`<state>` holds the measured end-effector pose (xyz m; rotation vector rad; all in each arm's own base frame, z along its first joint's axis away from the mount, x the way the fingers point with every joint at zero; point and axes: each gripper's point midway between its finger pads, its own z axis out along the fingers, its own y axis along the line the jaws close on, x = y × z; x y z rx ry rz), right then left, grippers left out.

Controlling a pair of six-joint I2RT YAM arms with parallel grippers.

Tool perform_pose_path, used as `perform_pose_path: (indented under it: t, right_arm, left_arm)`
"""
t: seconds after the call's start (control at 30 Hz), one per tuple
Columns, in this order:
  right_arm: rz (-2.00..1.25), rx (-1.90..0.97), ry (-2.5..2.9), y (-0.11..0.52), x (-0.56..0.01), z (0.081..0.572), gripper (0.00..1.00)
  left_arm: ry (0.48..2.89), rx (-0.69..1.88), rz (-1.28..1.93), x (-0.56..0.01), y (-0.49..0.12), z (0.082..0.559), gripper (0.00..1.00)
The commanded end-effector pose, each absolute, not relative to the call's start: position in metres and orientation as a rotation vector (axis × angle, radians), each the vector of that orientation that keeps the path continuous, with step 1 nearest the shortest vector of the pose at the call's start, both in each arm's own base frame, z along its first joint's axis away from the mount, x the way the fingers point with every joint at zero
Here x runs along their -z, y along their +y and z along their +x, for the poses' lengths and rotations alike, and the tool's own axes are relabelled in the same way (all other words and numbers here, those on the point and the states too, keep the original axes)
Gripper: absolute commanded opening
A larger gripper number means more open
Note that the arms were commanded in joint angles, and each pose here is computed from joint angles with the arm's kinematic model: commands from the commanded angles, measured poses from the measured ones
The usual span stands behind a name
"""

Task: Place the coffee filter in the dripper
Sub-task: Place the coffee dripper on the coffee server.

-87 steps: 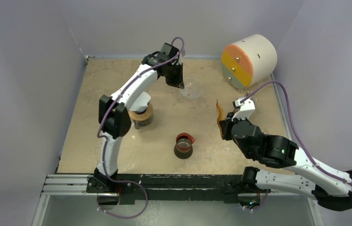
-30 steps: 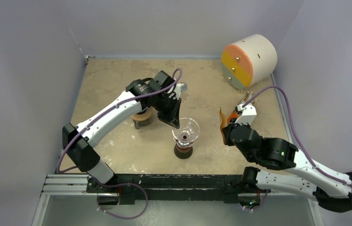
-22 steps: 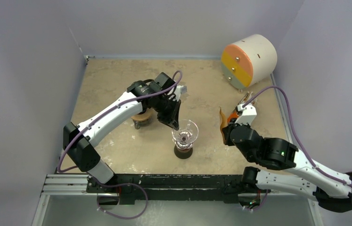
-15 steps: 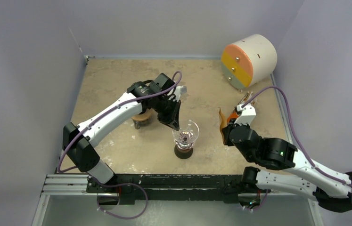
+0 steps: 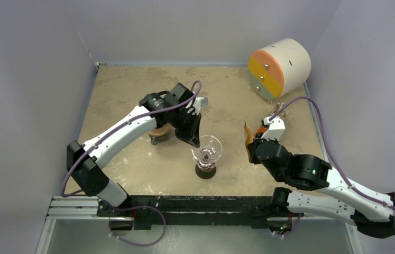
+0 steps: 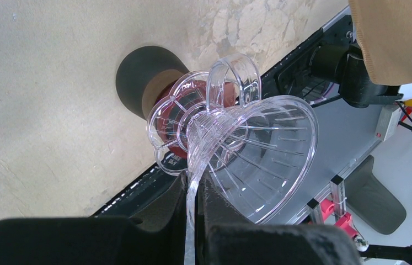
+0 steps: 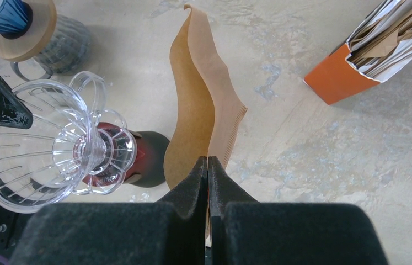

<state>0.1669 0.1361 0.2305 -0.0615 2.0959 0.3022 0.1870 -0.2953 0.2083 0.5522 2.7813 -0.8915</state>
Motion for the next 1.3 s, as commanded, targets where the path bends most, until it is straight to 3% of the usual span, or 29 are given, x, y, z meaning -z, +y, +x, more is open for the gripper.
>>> perform_pose_path:
  t: [0.0, 0.77, 1.0, 1.27]
  right_arm:
    - [-0.038, -0.314, 2.094, 0.14, -0.229, 0.169, 0.0]
    - [-0.048, -0.316, 2.095, 0.144, -0.23, 0.171, 0.0]
    - [-0.056, -0.321, 2.097, 0.147, -0.23, 0.171, 0.0]
    - [-0.066, -0.385, 2.084, 0.152, -0.242, 0.168, 0.0]
  left_arm:
    - [2.715, 0.965, 0.561, -0.232, -0.297, 0.18, 0.0]
    - [2.751, 0.982, 0.554, -0.216, -0.3, 0.177, 0.01]
    - [2.743, 0.968, 0.565, -0.217, -0.301, 0.18, 0.11]
    - [2.691, 0.959, 0.594, -0.233, -0.299, 0.183, 0.4]
